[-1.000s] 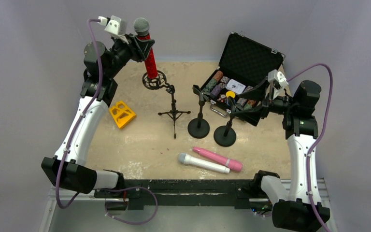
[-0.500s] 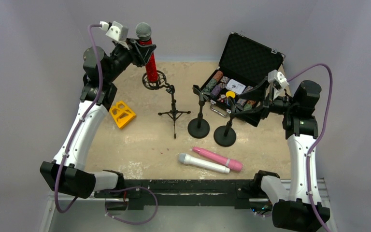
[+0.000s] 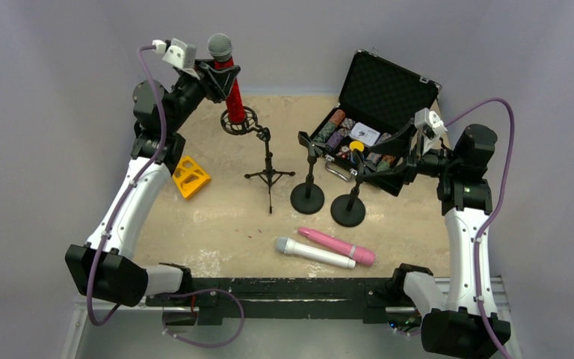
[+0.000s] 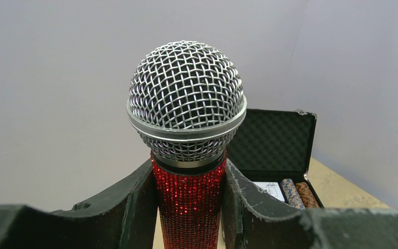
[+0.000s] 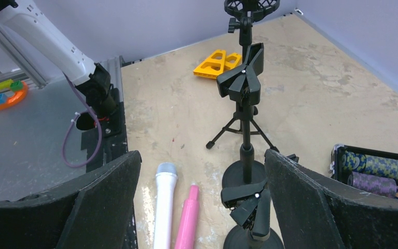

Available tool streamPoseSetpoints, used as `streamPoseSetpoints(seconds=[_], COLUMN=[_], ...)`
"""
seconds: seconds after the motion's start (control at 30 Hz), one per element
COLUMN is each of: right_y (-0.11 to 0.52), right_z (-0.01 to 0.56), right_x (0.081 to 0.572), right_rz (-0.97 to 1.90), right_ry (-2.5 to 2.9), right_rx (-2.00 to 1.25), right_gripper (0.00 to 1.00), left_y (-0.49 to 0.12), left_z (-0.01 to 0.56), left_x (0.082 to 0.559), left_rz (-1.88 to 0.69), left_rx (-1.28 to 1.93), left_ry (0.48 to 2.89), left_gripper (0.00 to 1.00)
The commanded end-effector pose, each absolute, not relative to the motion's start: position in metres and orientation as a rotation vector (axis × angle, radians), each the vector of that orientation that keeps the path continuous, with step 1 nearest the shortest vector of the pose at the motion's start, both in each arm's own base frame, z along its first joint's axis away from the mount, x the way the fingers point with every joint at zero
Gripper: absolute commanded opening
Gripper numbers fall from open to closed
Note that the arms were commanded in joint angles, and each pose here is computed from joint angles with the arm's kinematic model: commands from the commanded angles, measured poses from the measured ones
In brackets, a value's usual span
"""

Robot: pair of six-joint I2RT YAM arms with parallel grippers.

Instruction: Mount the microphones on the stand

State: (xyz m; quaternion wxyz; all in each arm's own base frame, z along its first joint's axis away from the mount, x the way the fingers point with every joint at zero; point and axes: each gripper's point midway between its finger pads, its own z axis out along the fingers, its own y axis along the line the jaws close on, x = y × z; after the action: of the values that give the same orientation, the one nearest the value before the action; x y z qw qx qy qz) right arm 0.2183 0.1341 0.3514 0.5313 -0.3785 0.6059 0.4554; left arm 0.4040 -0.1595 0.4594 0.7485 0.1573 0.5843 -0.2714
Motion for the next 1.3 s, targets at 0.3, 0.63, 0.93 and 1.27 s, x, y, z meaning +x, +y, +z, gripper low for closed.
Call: streamPoseSetpoints(seconds=[0.3, 0.63, 0.93, 1.27], right_y=[0.135, 0.135, 0.135, 0.135], right_z=[0.358, 0.358, 0.359, 0.36], right_x=[0.212, 0.211, 0.209, 0.209], right_rz=[1.087, 1.086, 1.084, 1.089], right_ry=[1.407, 1.404, 1.399, 1.398], right_rx=[-0.942, -0.944, -0.95, -0.952], right_gripper=[0.93, 0.93, 0.94, 0.94], left_y=[-0.15, -0.155, -0.148, -0.148], left_z=[0.437, 0.42, 0.417, 0.401], left_x=[0.405, 0.401, 0.411, 0.408], left_rz=[-0.57, -0.61, -0.6, -0.501], left_rx=[0.292, 0.298, 0.217, 0.343], left_ry=[1.338, 1.393, 1.328, 1.313], left_gripper=[0.0, 0.0, 0.0, 0.0])
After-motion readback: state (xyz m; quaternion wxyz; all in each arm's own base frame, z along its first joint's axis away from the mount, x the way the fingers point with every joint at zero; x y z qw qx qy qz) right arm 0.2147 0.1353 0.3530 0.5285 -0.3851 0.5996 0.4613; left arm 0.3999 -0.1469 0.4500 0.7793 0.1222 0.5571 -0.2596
